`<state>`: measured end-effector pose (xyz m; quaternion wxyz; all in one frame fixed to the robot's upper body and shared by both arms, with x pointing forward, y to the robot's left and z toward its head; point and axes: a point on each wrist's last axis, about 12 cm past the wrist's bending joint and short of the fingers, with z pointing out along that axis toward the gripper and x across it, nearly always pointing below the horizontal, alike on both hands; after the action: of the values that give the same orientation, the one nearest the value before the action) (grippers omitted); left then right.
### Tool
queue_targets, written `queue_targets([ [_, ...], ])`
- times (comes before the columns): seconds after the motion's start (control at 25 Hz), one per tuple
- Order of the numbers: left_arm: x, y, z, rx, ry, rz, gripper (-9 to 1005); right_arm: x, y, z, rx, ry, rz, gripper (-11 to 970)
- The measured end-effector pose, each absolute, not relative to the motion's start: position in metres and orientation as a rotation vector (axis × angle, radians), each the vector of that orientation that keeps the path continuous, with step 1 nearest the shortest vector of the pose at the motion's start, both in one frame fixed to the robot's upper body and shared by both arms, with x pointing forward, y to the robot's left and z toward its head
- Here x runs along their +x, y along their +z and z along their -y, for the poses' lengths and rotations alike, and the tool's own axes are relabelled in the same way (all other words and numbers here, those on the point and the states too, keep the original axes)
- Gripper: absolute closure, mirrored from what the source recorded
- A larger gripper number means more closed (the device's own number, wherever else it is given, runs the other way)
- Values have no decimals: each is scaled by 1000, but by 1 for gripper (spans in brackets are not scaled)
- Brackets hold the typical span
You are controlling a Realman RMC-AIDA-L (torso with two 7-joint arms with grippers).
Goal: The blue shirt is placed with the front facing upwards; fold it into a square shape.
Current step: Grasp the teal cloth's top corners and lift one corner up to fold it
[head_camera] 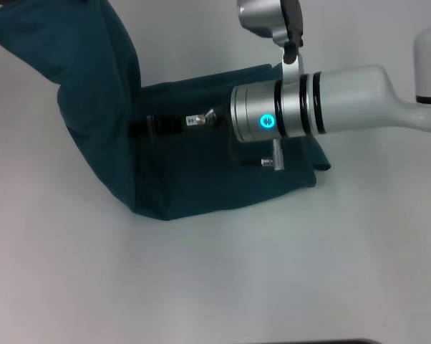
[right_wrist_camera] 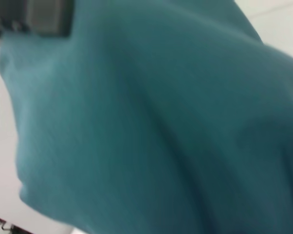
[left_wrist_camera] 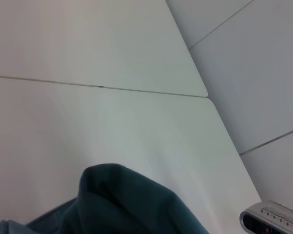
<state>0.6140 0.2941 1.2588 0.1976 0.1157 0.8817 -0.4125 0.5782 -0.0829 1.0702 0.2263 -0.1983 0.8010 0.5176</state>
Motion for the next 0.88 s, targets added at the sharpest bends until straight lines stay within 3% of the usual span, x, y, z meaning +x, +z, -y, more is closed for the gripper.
queue_targets([
  [0.44,616,1252,-294,300,-1162,-2477,939,564,1082,62,-740,1542,-2174,949],
  [0.88,615,1251,-297,290,-1159,-2480,939,565,1074,95,-617,1568,-2148,949],
])
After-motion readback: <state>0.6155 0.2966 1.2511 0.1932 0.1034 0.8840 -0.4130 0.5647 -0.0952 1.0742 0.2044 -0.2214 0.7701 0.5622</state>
